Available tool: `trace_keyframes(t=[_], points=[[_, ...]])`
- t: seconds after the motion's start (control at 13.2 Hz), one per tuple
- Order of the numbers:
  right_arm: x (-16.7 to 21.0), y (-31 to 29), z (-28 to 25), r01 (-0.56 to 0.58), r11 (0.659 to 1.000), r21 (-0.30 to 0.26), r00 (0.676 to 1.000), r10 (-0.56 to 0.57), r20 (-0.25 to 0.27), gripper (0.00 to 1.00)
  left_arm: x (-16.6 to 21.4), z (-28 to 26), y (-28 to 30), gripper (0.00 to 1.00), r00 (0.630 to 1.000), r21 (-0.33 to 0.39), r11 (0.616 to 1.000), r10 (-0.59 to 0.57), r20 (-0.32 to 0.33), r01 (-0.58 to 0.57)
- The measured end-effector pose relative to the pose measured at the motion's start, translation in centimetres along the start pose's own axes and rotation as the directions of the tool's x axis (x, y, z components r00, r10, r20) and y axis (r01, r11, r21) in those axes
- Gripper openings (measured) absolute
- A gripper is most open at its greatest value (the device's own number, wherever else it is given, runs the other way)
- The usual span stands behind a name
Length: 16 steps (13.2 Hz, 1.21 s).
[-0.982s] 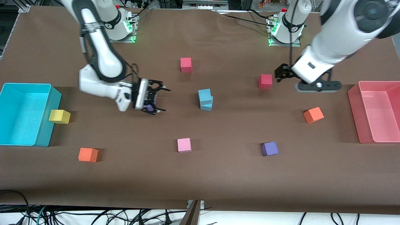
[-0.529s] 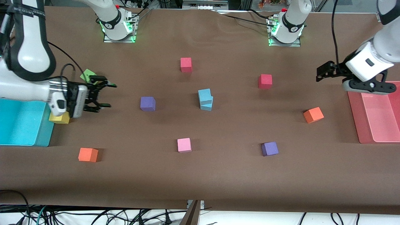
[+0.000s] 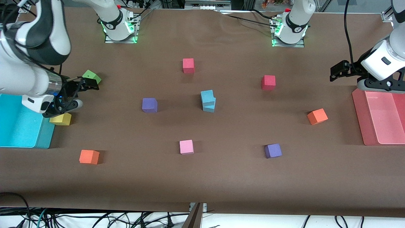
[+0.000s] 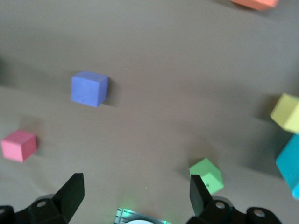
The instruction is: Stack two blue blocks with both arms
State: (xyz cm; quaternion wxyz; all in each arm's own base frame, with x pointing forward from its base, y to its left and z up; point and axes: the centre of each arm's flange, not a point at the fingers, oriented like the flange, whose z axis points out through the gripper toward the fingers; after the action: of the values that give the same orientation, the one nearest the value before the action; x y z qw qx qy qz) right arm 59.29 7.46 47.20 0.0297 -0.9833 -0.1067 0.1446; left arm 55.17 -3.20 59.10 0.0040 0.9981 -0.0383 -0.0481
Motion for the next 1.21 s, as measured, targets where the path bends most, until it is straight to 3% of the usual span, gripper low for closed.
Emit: trace_keyframes(t=[0.15, 0.38, 0.45, 0.68, 0.91, 1.06, 1.21], points=[[0.2, -0.3, 0.4, -0.059, 0.997, -0.039, 0.998, 0.060, 0.013, 1.00, -0.5, -0.4, 0.2, 1.00, 1.000, -0.001, 1.000, 0.004, -0.008, -0.004], [0.4, 1.8, 0.6, -0.048, 0.990, -0.134, 0.998, 0.053, 0.035, 1.00, -0.9, -0.3, 0.3, 1.00, 1.000, -0.002, 1.000, 0.006, -0.010, -0.006], [0.3, 2.9, 0.3, -0.055, 0.988, -0.142, 0.998, 0.059, 0.029, 1.00, -1.0, -0.2, 0.2, 1.00, 1.000, -0.002, 1.000, 0.005, -0.009, -0.005], [-1.5, 7.5, -2.8, -0.128, 0.985, -0.114, 0.991, 0.122, -0.058, 1.00, -1.2, -0.5, -0.1, 1.00, 1.000, -0.003, 1.000, 0.000, -0.014, 0.000], [-6.0, 11.4, -7.9, -0.198, 0.977, -0.075, 0.969, 0.184, -0.165, 1.00, -1.4, -0.7, -0.1, 1.00, 1.000, -0.003, 1.000, 0.000, -0.018, 0.000], [-8.3, 11.4, -9.7, -0.203, 0.977, -0.065, 0.962, 0.187, -0.198, 1.00, -1.4, -0.7, -0.1, 1.00, 1.000, -0.003, 1.000, -0.001, -0.017, 0.001], [-8.6, 10.6, -9.3, -0.191, 0.979, -0.065, 0.965, 0.176, -0.196, 1.00, -1.4, -0.7, -0.7, 1.00, 1.000, -0.004, 1.000, -0.011, -0.017, 0.011]])
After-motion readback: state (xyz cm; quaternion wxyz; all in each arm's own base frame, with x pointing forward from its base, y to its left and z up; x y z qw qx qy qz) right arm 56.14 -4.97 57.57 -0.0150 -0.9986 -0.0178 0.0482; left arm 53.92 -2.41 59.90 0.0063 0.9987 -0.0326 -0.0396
